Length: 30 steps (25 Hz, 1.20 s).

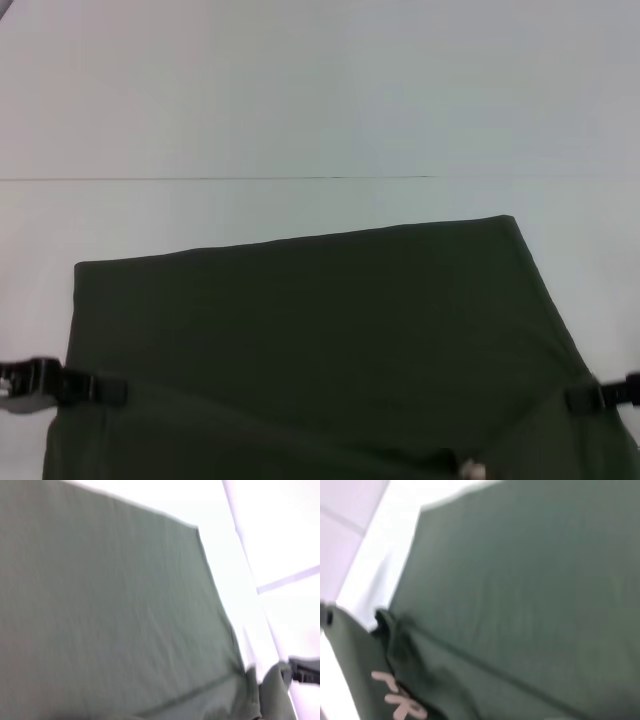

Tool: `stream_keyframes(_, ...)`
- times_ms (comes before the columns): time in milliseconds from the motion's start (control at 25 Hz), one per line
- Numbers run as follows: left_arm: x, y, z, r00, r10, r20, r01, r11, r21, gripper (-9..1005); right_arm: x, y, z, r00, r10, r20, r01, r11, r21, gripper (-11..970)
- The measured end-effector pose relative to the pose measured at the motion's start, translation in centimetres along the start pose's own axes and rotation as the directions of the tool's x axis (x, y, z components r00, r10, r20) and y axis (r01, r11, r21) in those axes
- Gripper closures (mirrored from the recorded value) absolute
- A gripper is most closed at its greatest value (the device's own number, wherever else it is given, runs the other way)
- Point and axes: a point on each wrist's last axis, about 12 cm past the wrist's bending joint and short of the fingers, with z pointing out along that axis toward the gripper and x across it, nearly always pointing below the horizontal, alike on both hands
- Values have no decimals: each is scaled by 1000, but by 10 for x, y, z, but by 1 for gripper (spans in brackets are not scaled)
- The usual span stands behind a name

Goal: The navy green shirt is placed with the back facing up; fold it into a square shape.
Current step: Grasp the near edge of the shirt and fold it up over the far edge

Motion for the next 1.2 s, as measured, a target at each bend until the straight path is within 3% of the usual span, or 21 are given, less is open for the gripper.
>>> stream_keyframes(480,-14,9,7,970,-17,242,23,1000,-21,956,-32,-16,7,929,65,365,-92,994,57,917)
stream_keyframes(840,-22,19,17,901,-16,434,43,998,-54,956,-49,-18,31,867,17,498,-92,987,128,917)
stream_keyframes(1200,-29,23,31,853,12,522,42,995,-92,955,-69,-12,54,848,-28,530,-90,976,196,916)
